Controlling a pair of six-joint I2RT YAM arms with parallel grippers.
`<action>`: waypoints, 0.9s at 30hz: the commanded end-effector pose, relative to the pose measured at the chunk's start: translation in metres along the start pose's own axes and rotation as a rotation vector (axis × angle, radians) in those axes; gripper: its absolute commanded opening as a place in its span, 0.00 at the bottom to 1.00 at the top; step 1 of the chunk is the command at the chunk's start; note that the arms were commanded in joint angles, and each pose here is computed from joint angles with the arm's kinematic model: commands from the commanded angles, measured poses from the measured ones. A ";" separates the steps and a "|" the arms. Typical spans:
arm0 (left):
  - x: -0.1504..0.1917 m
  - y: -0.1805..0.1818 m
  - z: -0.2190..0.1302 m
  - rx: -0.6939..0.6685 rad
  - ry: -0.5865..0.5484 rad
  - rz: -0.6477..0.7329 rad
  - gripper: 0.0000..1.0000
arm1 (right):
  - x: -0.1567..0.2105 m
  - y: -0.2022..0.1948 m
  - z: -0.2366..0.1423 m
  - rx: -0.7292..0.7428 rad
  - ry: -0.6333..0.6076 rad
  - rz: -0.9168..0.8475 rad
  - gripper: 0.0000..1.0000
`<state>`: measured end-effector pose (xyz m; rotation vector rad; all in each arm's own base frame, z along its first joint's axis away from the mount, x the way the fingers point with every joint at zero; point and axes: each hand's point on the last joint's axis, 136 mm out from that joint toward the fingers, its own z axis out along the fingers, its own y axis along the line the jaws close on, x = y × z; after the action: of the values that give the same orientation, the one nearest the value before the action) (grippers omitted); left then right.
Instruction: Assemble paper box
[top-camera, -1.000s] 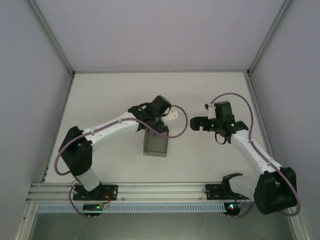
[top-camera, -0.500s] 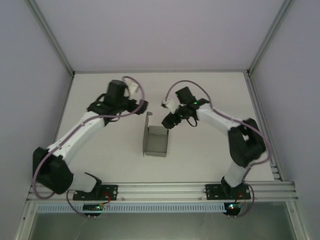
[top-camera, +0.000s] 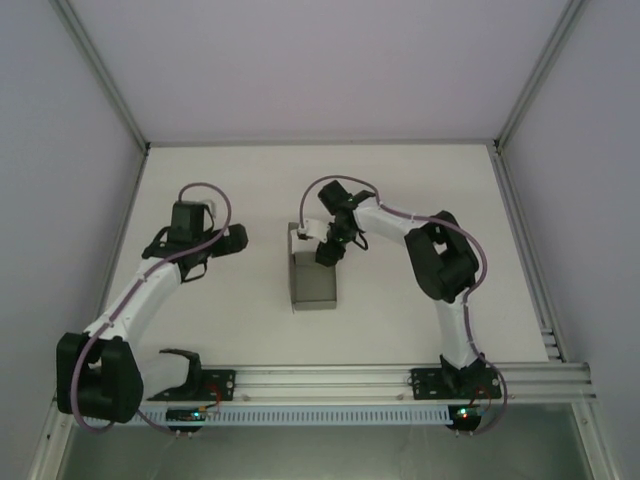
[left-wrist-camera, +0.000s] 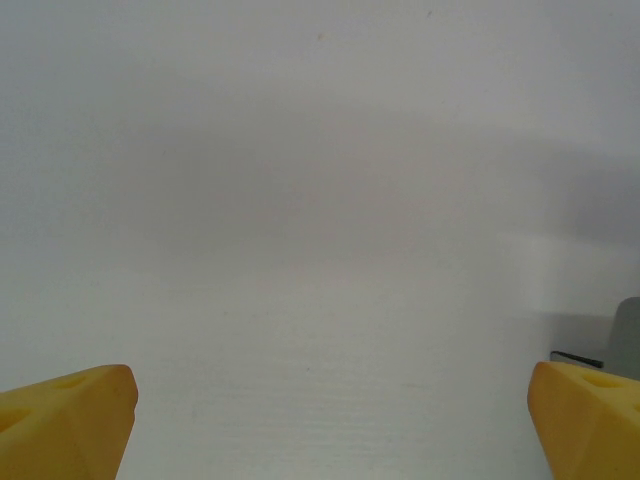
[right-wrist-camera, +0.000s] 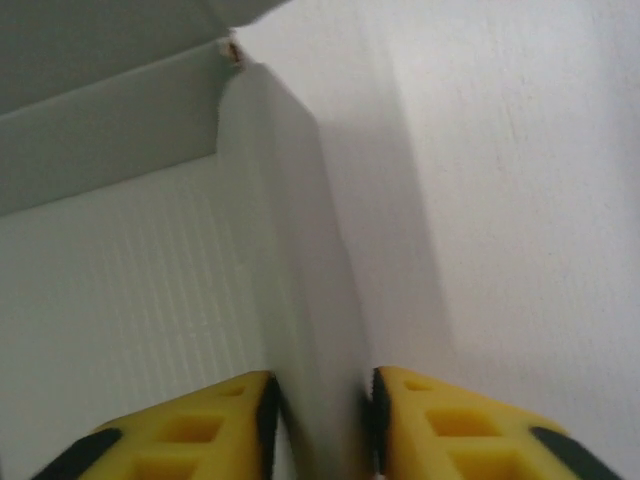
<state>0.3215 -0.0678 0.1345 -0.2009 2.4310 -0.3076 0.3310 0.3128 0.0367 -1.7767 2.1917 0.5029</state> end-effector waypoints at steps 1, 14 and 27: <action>-0.014 -0.007 -0.008 0.049 -0.059 -0.027 1.00 | -0.001 -0.004 0.011 0.014 0.024 0.002 0.23; -0.001 -0.002 0.009 0.044 -0.006 -0.055 0.99 | 0.063 -0.026 -0.010 0.606 0.272 0.594 0.00; -0.001 -0.016 0.023 0.112 0.035 -0.032 1.00 | 0.084 0.009 -0.031 0.657 0.269 0.877 0.25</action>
<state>0.3295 -0.0795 0.1109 -0.2191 2.4765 -0.4060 0.3187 0.2368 0.0254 -0.6108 2.7369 -0.3485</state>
